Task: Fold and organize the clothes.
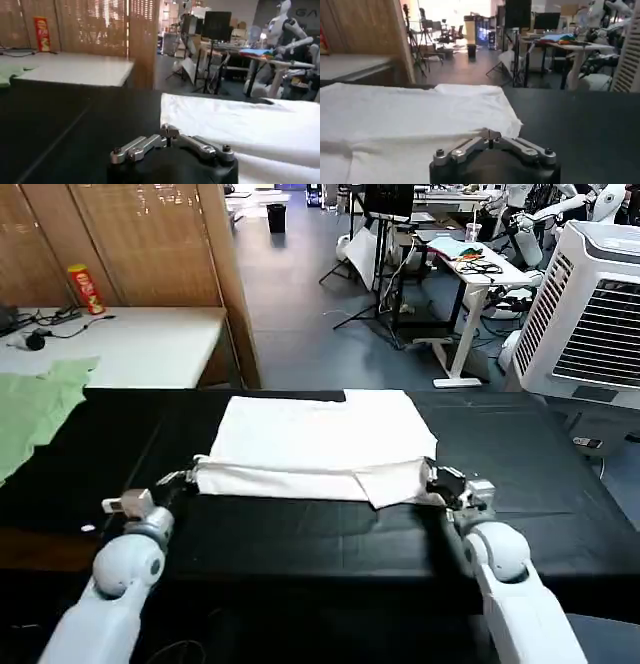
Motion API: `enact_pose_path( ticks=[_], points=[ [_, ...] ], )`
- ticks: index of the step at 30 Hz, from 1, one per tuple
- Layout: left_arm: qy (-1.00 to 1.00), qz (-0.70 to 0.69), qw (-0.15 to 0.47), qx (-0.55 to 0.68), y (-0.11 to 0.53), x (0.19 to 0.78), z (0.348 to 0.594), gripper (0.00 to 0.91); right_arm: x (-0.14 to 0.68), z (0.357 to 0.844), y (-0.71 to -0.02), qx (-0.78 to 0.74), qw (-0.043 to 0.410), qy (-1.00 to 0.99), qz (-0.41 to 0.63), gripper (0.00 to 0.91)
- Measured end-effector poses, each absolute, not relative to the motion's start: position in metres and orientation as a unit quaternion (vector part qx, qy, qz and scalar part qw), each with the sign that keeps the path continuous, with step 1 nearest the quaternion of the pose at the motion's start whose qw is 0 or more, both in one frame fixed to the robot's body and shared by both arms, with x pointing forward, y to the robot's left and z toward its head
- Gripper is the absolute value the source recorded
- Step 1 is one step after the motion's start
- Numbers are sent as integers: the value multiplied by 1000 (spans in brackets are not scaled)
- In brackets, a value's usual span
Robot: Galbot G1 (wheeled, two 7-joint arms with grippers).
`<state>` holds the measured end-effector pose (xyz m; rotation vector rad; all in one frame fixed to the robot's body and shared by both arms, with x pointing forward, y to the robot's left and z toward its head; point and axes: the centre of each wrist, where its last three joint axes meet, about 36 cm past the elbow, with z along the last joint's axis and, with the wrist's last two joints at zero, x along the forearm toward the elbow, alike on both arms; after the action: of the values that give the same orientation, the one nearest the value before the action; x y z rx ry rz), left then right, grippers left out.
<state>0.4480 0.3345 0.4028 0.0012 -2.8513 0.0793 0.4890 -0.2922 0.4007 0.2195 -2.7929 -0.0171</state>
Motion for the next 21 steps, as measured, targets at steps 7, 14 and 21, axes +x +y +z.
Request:
enact_pose_path(
  ticks=[7, 14, 21],
  points=[
    [-988, 23, 154, -4, 337, 450, 403, 878, 449, 421, -306, 86, 177, -980, 6, 878],
    [-987, 26, 161, -9, 342, 441, 405, 878, 409, 423, -311, 84, 190, -978, 18, 878],
    [-981, 54, 183, -21, 348, 428, 400, 868, 397, 413, -312, 83, 205, -975, 19, 634]
  ],
)
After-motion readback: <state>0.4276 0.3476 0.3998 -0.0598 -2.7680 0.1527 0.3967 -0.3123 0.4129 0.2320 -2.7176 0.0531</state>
